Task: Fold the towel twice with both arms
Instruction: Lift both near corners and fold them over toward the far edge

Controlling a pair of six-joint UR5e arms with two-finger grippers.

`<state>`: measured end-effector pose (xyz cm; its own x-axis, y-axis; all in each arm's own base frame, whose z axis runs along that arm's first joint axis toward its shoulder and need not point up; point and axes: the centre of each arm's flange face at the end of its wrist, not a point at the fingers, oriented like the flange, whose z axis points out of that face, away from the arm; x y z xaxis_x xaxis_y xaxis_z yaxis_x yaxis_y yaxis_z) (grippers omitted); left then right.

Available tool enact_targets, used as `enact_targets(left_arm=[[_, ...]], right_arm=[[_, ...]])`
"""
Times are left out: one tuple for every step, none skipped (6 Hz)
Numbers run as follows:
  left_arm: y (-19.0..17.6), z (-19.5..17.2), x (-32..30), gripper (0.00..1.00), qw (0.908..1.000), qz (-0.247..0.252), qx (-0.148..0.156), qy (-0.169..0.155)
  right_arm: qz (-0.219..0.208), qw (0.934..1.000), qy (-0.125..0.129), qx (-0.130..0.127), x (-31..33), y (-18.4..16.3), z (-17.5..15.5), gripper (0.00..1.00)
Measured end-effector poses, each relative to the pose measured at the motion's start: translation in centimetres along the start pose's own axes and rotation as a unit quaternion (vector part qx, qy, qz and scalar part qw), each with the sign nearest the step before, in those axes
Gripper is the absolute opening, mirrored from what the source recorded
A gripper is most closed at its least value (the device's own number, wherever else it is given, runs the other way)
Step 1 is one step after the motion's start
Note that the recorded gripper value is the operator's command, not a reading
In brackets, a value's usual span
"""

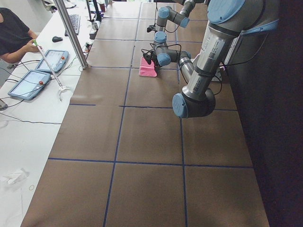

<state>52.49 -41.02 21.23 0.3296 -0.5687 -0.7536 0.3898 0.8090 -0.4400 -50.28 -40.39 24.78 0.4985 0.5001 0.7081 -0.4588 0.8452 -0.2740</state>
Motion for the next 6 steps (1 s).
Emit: enact_targets(left_arm=[[-0.8, 1.0, 0.9, 0.00, 0.9999, -0.003, 0.016, 0.006], [-1.8, 2.2, 1.1, 0.00, 0.9996, -0.004, 0.025, 0.010], [-2.5, 3.1, 1.1, 0.00, 0.9995, -0.005, 0.029, 0.013], [-2.9, 3.5, 1.1, 0.00, 0.9994, -0.005, 0.031, 0.013], [-3.2, 3.7, 1.2, 0.03, 0.9993, -0.005, 0.035, 0.013], [-3.4, 3.7, 1.5, 0.09, 0.9990, -0.005, 0.041, 0.016]], right_arm=[[0.005, 0.9999, 0.005, 0.008, -1.0, -1.5, 0.7, 0.00], [0.009, 0.9998, 0.012, 0.015, -1.8, -2.6, 1.6, 0.00], [0.012, 0.9996, 0.019, 0.019, -2.3, -3.4, 2.3, 0.00], [0.012, 0.9994, 0.023, 0.021, -2.5, -3.7, 2.8, 0.01], [0.012, 0.9994, 0.026, 0.022, -2.6, -3.9, 3.1, 0.02], [0.012, 0.9992, 0.029, 0.023, -3.0, -4.1, 3.5, 0.03]])
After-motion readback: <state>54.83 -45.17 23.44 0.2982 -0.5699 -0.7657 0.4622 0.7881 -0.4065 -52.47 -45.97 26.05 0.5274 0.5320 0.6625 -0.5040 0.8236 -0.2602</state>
